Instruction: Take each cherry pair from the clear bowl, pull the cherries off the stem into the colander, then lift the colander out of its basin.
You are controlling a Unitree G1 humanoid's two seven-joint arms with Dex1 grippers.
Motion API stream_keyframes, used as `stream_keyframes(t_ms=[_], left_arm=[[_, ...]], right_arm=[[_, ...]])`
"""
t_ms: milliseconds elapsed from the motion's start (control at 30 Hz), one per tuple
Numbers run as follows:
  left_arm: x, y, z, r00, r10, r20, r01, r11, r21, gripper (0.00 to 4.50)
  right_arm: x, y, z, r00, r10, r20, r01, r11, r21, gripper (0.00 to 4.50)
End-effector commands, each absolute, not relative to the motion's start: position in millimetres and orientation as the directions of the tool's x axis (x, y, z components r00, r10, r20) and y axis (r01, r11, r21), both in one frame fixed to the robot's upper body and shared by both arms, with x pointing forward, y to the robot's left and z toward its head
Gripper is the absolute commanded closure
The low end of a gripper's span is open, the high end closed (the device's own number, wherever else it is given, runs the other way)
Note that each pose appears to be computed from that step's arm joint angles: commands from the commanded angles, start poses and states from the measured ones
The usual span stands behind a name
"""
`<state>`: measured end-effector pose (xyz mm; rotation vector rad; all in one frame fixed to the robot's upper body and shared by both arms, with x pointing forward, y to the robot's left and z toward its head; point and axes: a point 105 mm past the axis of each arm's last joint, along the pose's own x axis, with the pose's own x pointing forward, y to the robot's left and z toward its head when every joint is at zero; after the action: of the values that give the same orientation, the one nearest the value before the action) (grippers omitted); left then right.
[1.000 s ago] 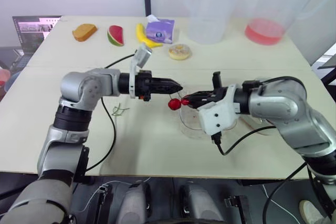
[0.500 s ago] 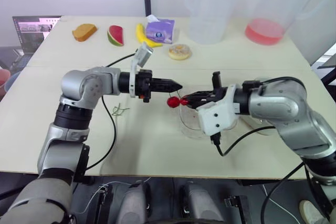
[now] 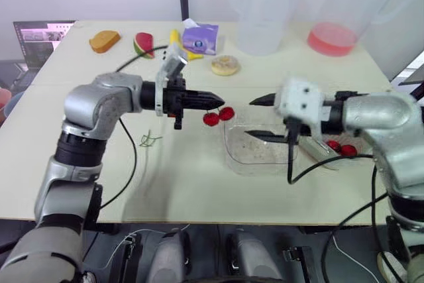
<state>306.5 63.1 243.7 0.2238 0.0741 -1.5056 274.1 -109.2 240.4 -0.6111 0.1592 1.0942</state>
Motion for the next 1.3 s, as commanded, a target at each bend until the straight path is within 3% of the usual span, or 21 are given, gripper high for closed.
stream_keyframes(t_ms=[33, 733, 833, 967, 1000, 1300], left_arm=[[294.7, 61.8, 247.5, 0.038, -0.979, -0.202, 0.983, 0.001, 0.185, 4.50], [281.9, 57.3, 242.7, -0.027, -0.977, -0.210, 0.984, -0.062, 0.166, 4.50], [281.9, 57.7, 243.2, -0.026, -0.978, -0.209, 0.984, -0.061, 0.166, 4.50], [280.9, 57.6, 245.3, -0.030, -0.979, -0.201, 0.984, -0.064, 0.166, 4.50], [280.7, 57.5, 246.0, -0.030, -0.980, -0.198, 0.984, -0.064, 0.165, 4.50], [281.7, 60.0, 252.7, -0.021, -0.984, -0.176, 0.988, -0.048, 0.150, 4.50]], right_arm=[[266.2, -102.3, 242.9, 0.407, 0.817, -0.409, -0.909, 0.319, -0.267, 1.22], [276.3, -71.2, 234.3, 0.308, 0.851, -0.425, -0.949, 0.243, -0.200, 1.22], [276.6, -73.0, 230.2, 0.310, 0.845, -0.436, -0.949, 0.247, -0.194, 2.17], [277.6, -74.7, 227.2, 0.316, 0.840, -0.441, -0.948, 0.255, -0.191, 4.15], [277.8, -74.8, 226.9, 0.317, 0.839, -0.442, -0.947, 0.257, -0.192, 4.44], [278.6, -81.9, 210.8, 0.326, 0.807, -0.493, -0.945, 0.268, -0.186, 4.48]])
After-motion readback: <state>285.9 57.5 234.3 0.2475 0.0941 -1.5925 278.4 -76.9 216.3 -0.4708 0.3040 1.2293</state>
